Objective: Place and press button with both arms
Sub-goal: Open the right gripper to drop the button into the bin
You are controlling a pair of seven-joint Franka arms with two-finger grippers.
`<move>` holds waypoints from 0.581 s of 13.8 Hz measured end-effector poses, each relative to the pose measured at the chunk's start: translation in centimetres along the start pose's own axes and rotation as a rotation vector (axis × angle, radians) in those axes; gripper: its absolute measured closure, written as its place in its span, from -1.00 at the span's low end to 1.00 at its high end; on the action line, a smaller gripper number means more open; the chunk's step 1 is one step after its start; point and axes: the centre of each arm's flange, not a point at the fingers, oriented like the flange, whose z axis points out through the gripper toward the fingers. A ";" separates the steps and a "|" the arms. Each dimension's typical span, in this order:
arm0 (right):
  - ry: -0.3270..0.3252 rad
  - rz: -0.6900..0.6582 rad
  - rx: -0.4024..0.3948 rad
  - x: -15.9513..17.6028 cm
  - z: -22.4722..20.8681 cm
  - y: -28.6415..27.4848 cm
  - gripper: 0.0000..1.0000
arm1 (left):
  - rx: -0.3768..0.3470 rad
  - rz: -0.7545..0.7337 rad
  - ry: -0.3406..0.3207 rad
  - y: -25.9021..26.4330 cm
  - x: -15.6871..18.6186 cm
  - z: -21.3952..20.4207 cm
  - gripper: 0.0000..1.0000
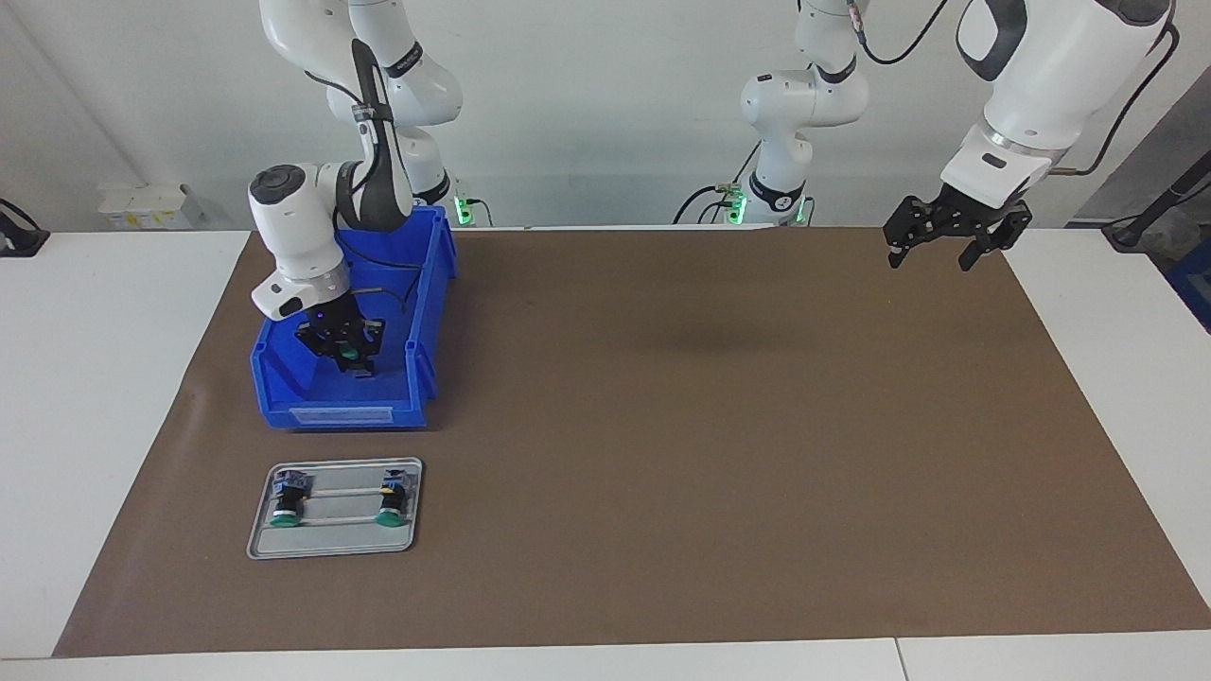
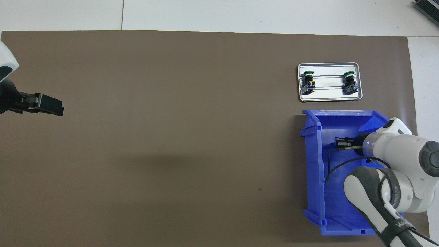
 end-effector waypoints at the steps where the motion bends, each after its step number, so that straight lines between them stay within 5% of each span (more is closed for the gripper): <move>1: 0.001 0.005 0.002 0.0 0.0 0.0 0.09 | 0.000 0.000 0.000 0.0 0.0 0.0 -1.00; 6: -0.041 0.087 0.022 2.7 -6.3 -0.2 -0.98 | 0.000 0.000 0.000 0.0 0.0 0.0 -1.00; 8: -0.074 0.118 0.030 4.8 -12.1 -0.3 -1.00 | 0.000 0.000 0.000 0.0 0.0 0.0 -1.00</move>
